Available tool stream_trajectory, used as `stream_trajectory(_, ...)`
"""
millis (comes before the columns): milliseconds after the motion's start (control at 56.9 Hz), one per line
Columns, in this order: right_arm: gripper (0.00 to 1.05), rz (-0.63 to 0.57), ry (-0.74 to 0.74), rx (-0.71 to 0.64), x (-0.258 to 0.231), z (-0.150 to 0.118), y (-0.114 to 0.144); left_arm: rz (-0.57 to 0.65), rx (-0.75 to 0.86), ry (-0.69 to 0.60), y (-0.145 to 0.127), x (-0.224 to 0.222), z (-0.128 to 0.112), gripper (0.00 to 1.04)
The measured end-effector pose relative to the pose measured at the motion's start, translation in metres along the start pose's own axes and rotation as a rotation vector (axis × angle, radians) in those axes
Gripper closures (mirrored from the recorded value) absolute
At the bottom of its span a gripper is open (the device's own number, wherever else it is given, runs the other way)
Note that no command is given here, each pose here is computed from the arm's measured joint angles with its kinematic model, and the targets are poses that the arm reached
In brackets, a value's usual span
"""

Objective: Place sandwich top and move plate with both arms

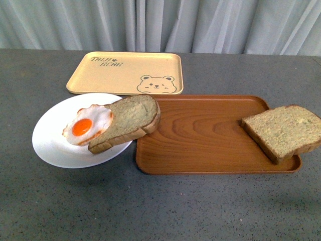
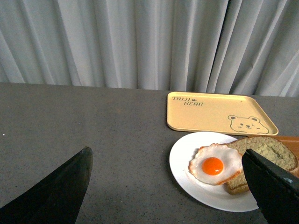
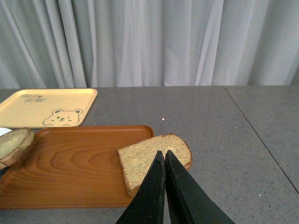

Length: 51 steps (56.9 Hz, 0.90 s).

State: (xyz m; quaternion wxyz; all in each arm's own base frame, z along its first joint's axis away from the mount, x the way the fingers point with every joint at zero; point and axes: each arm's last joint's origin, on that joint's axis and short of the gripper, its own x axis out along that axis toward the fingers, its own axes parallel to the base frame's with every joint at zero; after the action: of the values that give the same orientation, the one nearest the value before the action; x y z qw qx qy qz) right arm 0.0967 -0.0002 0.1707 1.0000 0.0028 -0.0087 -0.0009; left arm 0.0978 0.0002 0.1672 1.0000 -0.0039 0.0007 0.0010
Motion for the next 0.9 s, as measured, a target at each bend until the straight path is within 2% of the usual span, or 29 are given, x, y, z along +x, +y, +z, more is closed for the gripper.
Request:
stream_trajectory(580, 1.02, 0.0, 0.0, 0.0, 0.0, 0.0, 0.0, 0.0, 0.0, 0.0, 0.0, 0.0, 0.0, 0.09)
stream_trajectory(896, 0.5, -0.017, 0.019, 0.008, 0.0004, -0.0006, -0.0003, 0.0, 0.0, 0.0, 0.0, 0.0, 0.0, 0.09)
